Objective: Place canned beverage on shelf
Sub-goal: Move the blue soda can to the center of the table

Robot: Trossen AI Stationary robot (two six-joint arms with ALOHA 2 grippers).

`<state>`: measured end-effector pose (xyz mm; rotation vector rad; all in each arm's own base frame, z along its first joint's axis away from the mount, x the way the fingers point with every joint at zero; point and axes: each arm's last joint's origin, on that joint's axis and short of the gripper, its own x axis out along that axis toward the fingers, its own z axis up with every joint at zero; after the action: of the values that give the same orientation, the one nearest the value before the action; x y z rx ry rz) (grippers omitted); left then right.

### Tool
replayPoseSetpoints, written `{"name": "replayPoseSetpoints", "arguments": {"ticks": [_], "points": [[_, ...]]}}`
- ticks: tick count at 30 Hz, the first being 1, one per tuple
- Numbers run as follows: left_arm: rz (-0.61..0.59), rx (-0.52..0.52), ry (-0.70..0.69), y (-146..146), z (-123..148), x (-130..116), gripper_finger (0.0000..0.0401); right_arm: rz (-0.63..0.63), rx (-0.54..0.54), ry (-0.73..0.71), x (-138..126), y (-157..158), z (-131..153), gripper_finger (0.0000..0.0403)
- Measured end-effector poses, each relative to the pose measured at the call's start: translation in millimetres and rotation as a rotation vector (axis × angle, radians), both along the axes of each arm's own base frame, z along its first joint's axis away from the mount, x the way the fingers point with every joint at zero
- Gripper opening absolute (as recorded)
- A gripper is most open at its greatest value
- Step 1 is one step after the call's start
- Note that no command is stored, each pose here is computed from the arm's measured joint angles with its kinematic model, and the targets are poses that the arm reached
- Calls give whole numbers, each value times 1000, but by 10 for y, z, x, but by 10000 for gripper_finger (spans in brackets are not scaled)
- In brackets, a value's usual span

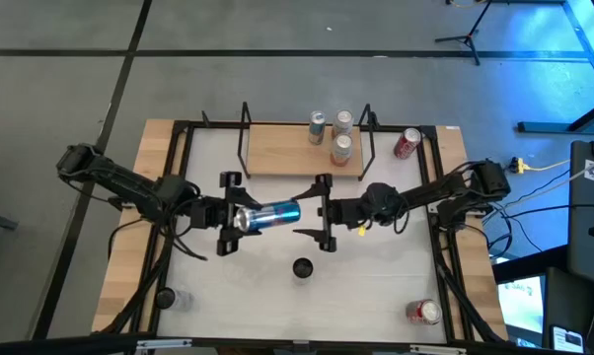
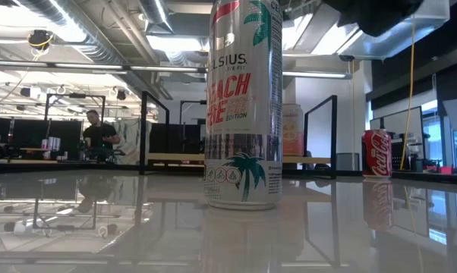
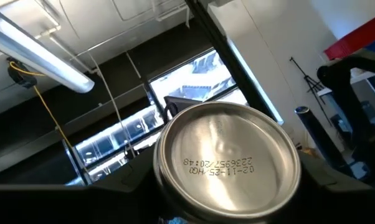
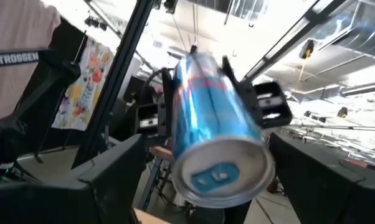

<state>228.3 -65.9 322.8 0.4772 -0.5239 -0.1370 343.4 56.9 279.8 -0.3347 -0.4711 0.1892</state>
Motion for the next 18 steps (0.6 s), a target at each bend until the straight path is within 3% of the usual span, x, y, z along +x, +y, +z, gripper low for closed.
{"name": "replayPoseSetpoints", "arguments": {"ticks": [13,18], "points": [[-35,15,-16,13,10,-2,211,25,-57,-50,244,35,72,338],[-39,17,-16,11,9,-2,211,26,-69,-46,271,41,113,300]]}}
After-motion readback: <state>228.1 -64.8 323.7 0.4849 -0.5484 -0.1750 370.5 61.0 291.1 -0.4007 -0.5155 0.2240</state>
